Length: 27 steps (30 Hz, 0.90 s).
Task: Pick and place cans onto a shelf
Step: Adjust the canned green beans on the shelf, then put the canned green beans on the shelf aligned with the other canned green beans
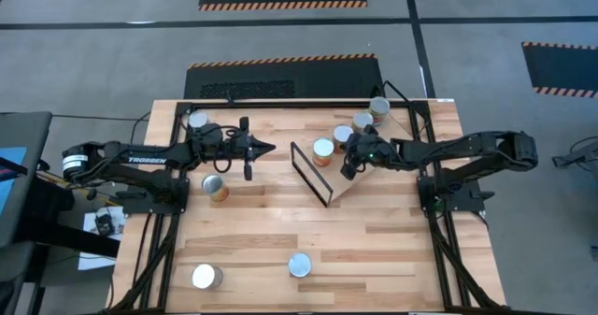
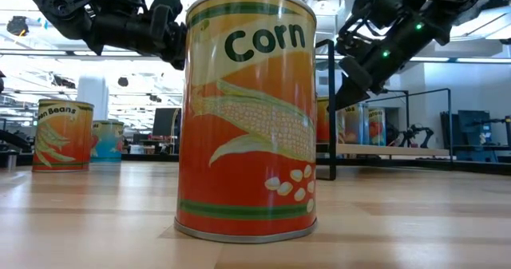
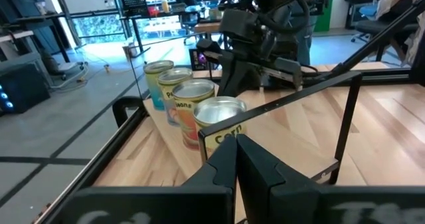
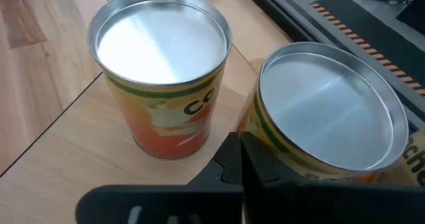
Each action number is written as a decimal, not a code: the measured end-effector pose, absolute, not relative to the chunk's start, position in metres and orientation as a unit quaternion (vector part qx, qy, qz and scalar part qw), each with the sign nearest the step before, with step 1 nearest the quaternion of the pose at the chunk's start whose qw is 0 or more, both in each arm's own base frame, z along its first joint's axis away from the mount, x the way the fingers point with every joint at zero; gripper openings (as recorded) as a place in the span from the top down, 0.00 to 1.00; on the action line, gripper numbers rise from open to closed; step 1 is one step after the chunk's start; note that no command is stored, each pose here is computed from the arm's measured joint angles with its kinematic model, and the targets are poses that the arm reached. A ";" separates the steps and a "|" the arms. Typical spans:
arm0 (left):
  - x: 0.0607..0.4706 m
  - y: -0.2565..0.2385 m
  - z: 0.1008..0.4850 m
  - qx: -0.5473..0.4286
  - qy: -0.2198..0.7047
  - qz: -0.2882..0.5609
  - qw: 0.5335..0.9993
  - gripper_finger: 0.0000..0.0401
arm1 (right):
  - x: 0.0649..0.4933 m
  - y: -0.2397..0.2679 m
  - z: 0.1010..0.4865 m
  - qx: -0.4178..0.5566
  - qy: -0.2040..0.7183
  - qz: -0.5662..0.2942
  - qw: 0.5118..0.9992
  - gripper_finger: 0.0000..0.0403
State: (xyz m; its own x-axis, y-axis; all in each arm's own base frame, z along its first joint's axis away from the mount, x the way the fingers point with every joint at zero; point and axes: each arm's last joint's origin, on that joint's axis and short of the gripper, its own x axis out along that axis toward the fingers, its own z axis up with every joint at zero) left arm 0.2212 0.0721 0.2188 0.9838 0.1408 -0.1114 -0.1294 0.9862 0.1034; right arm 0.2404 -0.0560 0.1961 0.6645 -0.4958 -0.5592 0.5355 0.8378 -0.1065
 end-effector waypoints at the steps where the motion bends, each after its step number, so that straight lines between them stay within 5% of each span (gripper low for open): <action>1: 0.221 0.072 0.219 0.048 0.061 0.068 0.995 1.00 | 0.241 -0.056 0.196 0.033 0.295 -0.283 0.912 0.99; 13: 0.221 0.072 0.215 0.043 0.079 0.062 0.994 1.00 | 0.222 -0.021 0.231 -0.021 0.241 -0.236 0.941 0.99; 27: 0.225 0.052 0.215 0.051 0.073 -0.036 0.995 1.00 | 0.193 0.007 0.206 -0.084 -0.066 -0.066 0.992 0.99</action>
State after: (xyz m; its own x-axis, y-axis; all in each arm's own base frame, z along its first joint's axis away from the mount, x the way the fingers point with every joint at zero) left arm 0.2254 0.0521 0.2150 0.9868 -0.0648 -0.1483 0.0796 0.9922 0.0957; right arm 0.1931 0.0072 0.2059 0.9825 -0.1206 0.1423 0.1429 0.9769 -0.1589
